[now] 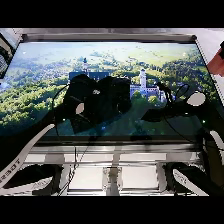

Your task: Fold the clothes and pants, and hang the long-sleeved shirts on hangers.

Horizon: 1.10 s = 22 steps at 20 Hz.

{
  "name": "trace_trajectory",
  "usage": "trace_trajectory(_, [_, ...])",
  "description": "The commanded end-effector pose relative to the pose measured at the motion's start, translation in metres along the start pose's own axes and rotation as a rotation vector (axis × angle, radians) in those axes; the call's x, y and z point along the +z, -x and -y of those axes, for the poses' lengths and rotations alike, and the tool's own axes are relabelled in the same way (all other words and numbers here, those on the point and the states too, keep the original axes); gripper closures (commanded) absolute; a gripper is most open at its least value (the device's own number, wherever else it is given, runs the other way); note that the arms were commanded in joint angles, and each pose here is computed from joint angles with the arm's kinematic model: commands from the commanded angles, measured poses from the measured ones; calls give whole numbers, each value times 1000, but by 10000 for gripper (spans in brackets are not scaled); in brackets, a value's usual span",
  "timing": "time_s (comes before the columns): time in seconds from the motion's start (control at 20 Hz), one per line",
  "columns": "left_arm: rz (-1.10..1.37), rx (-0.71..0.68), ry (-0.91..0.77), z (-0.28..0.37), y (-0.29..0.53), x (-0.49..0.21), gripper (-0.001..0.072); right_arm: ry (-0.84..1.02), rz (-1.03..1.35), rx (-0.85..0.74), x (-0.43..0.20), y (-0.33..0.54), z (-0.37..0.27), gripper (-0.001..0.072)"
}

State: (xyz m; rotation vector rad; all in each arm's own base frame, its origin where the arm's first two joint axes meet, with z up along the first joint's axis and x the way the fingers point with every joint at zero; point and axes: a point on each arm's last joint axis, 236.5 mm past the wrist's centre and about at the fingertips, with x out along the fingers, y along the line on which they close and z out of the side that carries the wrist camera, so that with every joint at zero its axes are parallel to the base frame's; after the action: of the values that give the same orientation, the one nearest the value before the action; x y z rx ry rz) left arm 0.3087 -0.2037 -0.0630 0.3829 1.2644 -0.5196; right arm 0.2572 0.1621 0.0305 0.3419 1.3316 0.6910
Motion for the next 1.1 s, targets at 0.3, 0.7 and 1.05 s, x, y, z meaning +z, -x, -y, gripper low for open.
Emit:
trace_trajectory(0.3, [-20,-34,12,9,0,-5,682,0,18,-6,4,0,1,572])
trace_trajectory(0.7, [-48,-129,19,18,33,-20,416,-1,32,-10,8,0,2,572])
trace_trajectory(1.05, [-156,-159,28,28,-11,-33,333,-2,24,-5,6,0,1,572])
